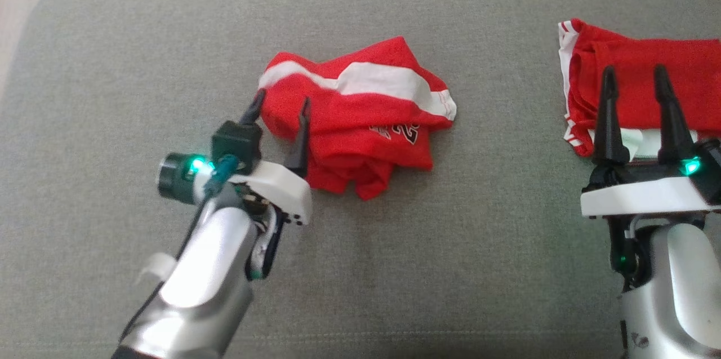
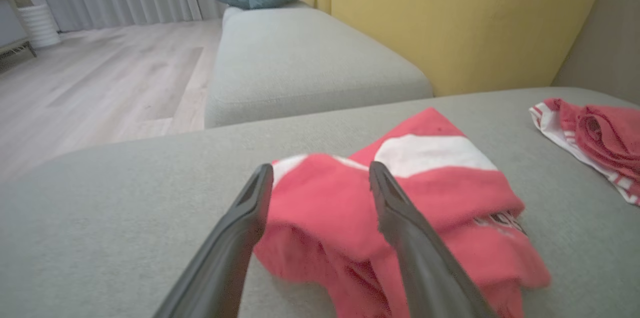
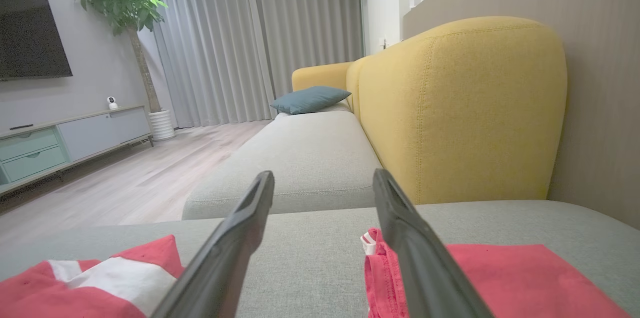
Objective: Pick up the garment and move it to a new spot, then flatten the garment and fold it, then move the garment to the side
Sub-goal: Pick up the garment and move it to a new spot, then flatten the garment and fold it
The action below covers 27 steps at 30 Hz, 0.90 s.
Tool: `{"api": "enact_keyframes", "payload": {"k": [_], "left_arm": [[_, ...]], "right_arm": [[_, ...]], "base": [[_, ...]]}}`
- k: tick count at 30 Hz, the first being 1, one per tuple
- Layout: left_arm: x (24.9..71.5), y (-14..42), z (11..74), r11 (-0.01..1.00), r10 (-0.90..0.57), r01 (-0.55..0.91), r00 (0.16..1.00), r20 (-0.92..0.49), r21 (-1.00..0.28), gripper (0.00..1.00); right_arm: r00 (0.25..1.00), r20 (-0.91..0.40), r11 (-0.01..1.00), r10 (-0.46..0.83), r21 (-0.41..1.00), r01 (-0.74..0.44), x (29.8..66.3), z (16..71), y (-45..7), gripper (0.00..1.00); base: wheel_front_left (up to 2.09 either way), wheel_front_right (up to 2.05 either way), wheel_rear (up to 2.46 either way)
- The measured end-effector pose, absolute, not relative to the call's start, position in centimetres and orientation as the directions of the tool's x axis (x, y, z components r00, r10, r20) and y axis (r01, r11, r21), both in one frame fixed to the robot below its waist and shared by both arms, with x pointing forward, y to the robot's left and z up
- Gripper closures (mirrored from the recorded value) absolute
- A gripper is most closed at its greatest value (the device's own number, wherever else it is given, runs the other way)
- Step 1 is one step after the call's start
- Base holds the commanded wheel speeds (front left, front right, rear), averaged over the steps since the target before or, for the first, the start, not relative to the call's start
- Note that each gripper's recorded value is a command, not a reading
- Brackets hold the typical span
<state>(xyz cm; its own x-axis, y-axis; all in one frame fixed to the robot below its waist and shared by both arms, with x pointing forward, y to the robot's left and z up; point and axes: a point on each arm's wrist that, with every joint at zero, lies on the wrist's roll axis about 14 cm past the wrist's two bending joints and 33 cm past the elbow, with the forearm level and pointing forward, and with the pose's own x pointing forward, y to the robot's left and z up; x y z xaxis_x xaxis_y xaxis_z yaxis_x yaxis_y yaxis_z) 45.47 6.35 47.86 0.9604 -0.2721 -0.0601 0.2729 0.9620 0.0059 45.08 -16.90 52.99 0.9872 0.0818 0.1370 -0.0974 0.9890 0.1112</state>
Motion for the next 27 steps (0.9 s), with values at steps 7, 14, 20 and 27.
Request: {"api": "enact_keyframes", "payload": {"k": [7,14,20,27], "left_arm": [[44.7,10.0,52.2,0.984,-0.179,0.180,0.980,0.084,-0.001,0.00],[42.2,13.5,52.4,0.995,-0.067,0.074,0.992,0.104,-0.063,0.00],[40.6,14.8,50.3,0.996,-0.033,0.037,0.998,0.051,-0.075,0.00],[41.0,14.9,50.7,0.996,-0.033,0.039,0.997,0.067,-0.083,0.00]], "right_arm": [[0.986,0.135,0.987,0.099,0.113,-0.115,44.4,53.0,-16.3,0.00],[0.987,0.105,0.983,0.120,0.125,-0.133,43.3,52.0,-15.5,0.00],[0.988,0.075,0.980,0.135,0.135,-0.144,43.1,51.0,-15.0,0.00],[0.981,0.032,0.971,0.193,0.137,-0.195,43.9,49.6,-12.9,0.00]], "base": [[0.00,0.00,0.00],[0.00,0.00,0.00],[0.00,0.00,0.00],[0.00,0.00,0.00]]}}
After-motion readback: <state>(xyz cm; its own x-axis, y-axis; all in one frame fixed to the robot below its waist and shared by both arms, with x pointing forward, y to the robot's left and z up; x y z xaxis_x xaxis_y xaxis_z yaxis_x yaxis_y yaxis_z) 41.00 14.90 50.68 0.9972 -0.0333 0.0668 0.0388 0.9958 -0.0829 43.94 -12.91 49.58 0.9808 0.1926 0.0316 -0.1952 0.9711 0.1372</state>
